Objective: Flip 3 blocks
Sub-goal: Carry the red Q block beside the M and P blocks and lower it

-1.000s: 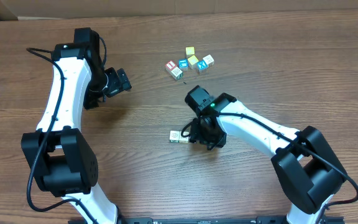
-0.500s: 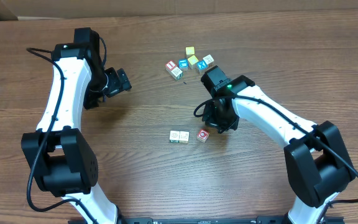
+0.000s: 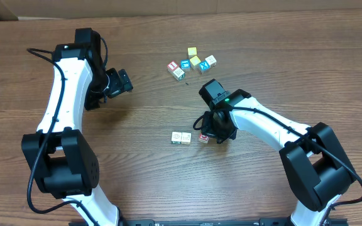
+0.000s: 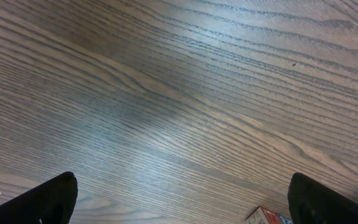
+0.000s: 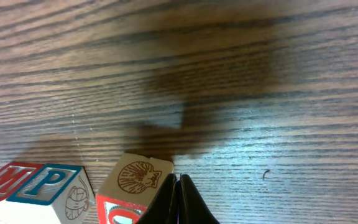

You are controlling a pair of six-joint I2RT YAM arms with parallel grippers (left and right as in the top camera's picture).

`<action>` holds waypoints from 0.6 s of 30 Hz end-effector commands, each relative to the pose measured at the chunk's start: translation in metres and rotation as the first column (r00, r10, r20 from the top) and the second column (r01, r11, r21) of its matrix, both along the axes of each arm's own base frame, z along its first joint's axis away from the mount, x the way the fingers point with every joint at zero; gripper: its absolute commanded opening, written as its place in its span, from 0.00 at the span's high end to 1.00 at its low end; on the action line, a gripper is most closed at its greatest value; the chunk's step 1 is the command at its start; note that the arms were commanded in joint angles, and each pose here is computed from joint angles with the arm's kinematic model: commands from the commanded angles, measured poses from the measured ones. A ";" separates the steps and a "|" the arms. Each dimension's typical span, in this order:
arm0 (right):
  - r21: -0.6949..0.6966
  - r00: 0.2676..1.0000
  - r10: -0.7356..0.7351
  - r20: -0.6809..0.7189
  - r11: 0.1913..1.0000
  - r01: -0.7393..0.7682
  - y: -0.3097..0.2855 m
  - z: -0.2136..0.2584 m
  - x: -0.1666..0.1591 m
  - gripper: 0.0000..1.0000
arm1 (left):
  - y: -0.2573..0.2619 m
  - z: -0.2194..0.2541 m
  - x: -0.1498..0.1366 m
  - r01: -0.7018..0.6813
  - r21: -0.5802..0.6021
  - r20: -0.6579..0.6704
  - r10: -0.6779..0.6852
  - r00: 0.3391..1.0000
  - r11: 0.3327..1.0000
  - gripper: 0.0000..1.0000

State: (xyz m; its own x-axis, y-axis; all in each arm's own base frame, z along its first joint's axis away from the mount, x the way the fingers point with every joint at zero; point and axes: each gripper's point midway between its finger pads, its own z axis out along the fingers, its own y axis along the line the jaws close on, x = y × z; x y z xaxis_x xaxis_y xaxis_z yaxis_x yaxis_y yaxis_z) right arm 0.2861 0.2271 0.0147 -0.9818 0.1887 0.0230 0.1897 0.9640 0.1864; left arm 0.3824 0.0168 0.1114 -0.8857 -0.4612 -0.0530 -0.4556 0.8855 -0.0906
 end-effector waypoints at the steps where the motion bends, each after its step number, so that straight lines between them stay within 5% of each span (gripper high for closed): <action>1: 0.018 1.000 0.015 0.012 1.000 -0.016 0.006 0.003 -0.002 0.96 | -0.001 0.012 0.005 0.018 0.015 0.039 -0.018 0.999 1.000 0.00; 18: 0.035 0.998 0.055 0.008 0.998 -0.055 0.020 0.004 -0.012 0.94 | -0.001 0.012 0.005 0.018 0.015 0.039 -0.018 0.999 1.000 0.00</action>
